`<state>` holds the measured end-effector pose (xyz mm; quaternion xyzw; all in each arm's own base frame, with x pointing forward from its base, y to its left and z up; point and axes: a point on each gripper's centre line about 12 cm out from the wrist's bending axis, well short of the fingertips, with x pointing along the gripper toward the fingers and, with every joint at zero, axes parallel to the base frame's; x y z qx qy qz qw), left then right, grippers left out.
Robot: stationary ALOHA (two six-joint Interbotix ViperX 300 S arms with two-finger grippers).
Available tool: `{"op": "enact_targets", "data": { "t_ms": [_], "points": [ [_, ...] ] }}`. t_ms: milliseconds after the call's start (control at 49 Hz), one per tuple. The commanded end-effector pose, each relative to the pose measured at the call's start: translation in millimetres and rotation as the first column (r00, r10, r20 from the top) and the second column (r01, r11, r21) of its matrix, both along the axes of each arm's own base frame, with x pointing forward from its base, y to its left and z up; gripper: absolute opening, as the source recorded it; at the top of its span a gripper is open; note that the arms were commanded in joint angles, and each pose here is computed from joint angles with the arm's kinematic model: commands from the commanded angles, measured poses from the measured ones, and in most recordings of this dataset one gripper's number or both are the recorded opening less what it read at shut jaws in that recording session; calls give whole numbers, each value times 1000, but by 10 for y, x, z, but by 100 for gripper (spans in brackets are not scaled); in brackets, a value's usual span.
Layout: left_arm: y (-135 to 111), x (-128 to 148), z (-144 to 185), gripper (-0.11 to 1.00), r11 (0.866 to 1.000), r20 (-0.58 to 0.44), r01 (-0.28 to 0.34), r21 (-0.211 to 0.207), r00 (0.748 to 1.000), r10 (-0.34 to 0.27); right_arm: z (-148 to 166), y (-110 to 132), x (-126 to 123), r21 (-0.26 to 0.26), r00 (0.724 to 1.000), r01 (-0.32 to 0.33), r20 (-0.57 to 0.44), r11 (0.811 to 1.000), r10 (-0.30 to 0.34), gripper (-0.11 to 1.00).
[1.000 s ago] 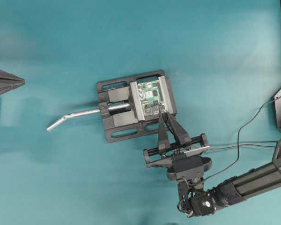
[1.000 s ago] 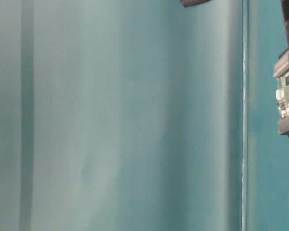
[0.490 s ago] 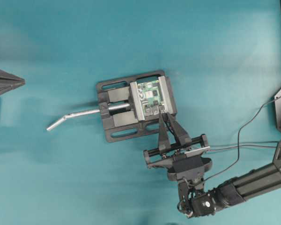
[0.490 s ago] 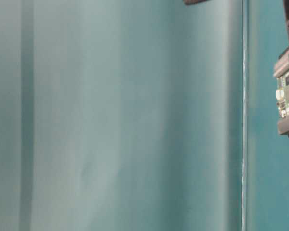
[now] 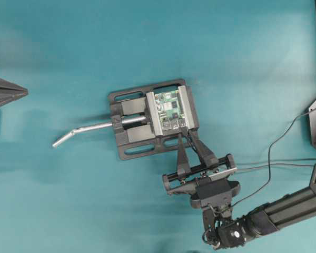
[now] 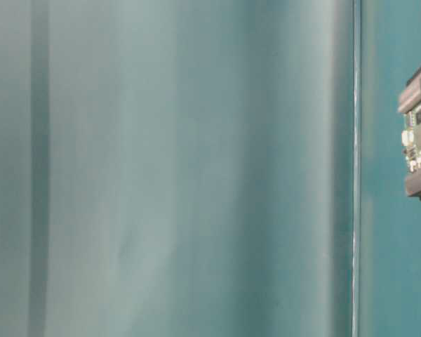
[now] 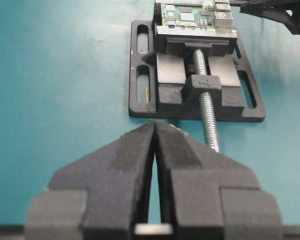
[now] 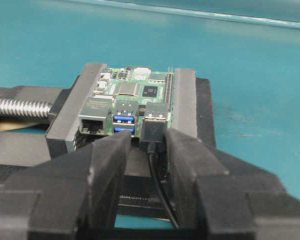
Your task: Insert the USB into the fixed PCB.
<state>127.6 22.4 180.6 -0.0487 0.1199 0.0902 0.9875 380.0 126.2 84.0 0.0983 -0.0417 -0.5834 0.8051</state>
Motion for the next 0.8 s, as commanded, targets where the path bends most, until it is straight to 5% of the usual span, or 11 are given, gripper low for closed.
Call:
{"op": "enact_targets", "data": {
  "t_ms": [0, 367, 612, 776],
  "points": [
    [7, 20, 111, 0, 1000, 24, 0, 14, 1000, 0, 222, 64, 20, 27, 999, -11, 52, 1000, 10, 38],
    [7, 20, 111, 0, 1000, 24, 0, 14, 1000, 0, 305, 22, -61, 50, 999, -39, 33, 998, 38, 41],
    [7, 21, 109, 0, 1000, 22, 0, 15, 1000, 0, 432, -7, -232, 52, 996, -89, 11, 995, 89, 61],
    [7, 21, 109, 0, 1000, 23, 0, 13, 1000, 0, 535, 25, -368, 82, 987, -158, 9, 984, 158, 63]
  ]
}}
